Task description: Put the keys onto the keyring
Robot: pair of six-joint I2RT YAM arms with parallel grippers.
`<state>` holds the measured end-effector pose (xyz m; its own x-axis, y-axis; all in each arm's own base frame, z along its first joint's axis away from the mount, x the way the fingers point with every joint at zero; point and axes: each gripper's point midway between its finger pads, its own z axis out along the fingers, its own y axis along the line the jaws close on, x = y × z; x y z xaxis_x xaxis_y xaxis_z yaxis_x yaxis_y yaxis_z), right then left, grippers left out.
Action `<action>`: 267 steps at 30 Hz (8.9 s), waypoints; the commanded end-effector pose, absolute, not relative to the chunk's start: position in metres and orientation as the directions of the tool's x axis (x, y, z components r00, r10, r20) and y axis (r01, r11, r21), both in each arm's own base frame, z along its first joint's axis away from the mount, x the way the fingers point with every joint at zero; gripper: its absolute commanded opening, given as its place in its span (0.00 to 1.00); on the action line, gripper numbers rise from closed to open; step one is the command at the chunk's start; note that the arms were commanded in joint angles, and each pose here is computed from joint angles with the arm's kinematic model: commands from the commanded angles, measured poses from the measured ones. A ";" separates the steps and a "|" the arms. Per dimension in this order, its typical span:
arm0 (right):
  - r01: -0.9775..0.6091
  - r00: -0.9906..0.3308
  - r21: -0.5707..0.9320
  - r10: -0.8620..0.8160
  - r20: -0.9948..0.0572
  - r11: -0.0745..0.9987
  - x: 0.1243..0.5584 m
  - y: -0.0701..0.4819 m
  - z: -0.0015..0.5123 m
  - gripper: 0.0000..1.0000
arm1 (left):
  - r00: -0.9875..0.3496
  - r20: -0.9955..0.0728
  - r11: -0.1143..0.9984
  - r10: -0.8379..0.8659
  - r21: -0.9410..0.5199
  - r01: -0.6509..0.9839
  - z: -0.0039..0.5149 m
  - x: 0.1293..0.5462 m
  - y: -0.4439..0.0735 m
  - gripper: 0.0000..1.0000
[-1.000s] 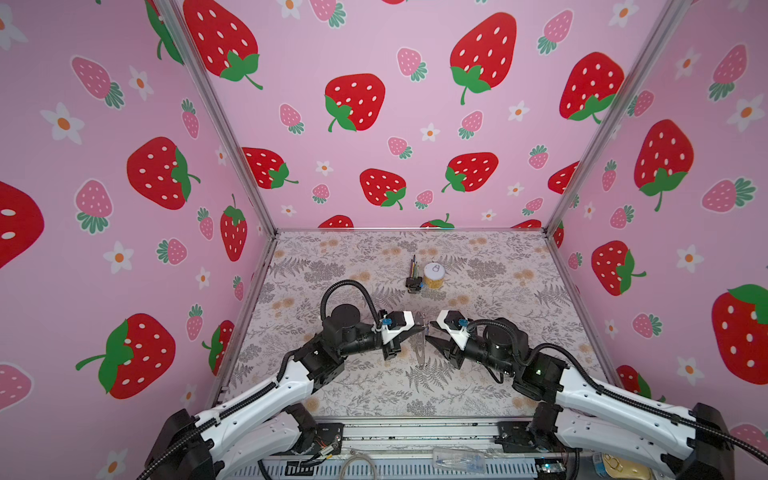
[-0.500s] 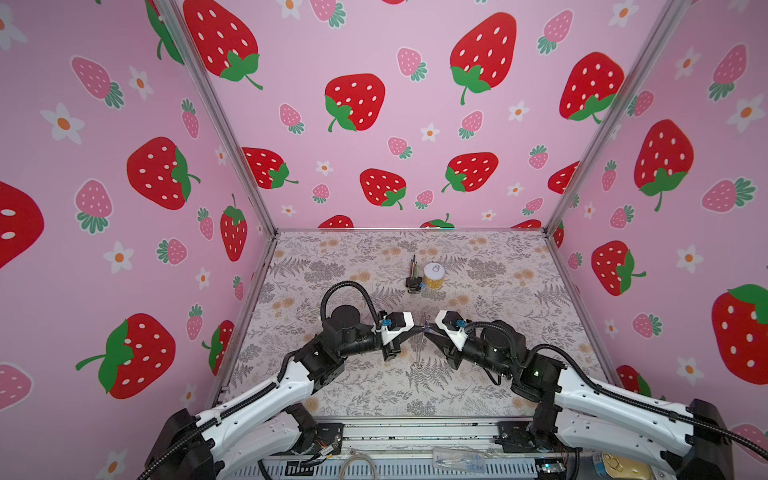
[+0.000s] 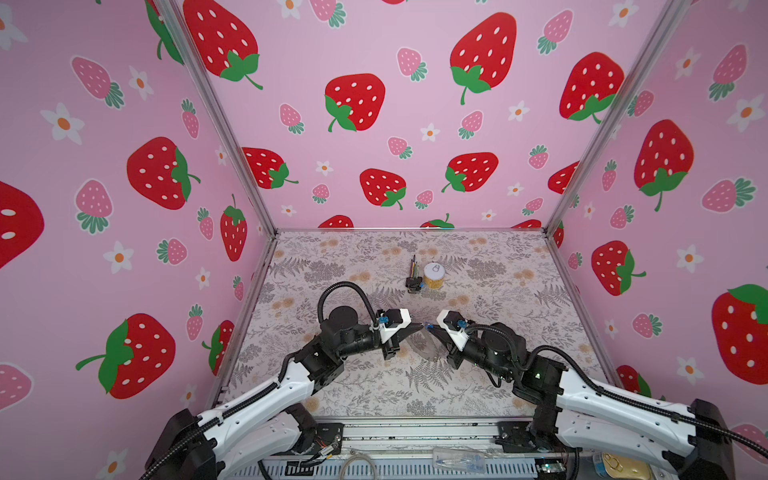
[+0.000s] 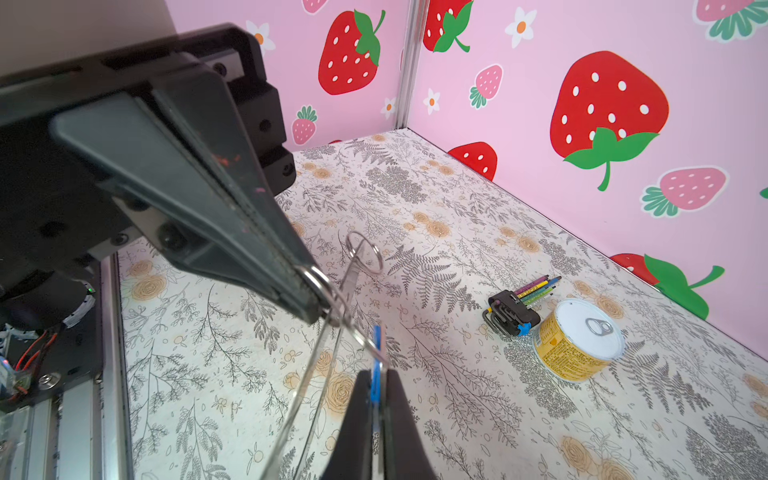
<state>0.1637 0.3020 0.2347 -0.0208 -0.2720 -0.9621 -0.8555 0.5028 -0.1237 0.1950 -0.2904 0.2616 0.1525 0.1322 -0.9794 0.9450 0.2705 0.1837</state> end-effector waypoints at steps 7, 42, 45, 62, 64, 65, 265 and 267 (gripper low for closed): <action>-0.819 0.058 -0.221 -0.307 -0.950 0.530 0.158 0.318 0.209 0.00 | 0.226 -0.973 0.364 0.054 0.229 0.903 0.291 0.206 -0.279 0.00; -0.905 0.135 -0.185 -0.153 -0.979 0.382 0.114 0.288 0.289 0.24 | 0.229 -0.973 0.005 -0.026 0.229 0.973 0.293 0.151 -0.295 0.00; -0.916 0.127 -0.175 -0.153 -0.980 0.361 0.114 0.292 0.288 0.24 | 0.241 -0.970 -0.008 -0.023 0.241 0.970 0.293 0.147 -0.296 0.00; -0.948 0.125 -0.163 -0.149 -0.981 0.275 0.106 0.305 0.284 0.18 | 0.250 -0.968 -0.032 -0.016 0.250 0.968 0.292 0.140 -0.297 0.00; -0.939 0.125 -0.171 -0.166 -0.978 0.300 0.110 0.302 0.282 0.18 | 0.256 -0.967 -0.020 -0.016 0.256 0.966 0.293 0.142 -0.297 0.00; -0.929 0.120 -0.173 -0.176 -0.977 0.328 0.115 0.298 0.281 0.19 | 0.257 -0.966 -0.012 -0.012 0.258 0.966 0.293 0.143 -0.296 0.00; -0.974 0.047 -0.058 -0.055 -0.997 0.217 0.116 0.313 0.259 0.35 | 0.296 -0.949 0.018 0.108 0.300 0.954 0.280 0.152 -0.293 0.00; -0.972 0.050 -0.061 -0.051 -0.997 0.228 0.116 0.310 0.259 0.30 | 0.297 -0.949 0.018 0.109 0.300 0.954 0.280 0.151 -0.293 0.00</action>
<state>0.1164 0.3122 0.2412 0.0305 -0.1077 -0.9937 -0.9732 0.2234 -0.0541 0.1554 -0.2944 0.2645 0.2557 0.1540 -0.9544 0.9648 0.0227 0.2621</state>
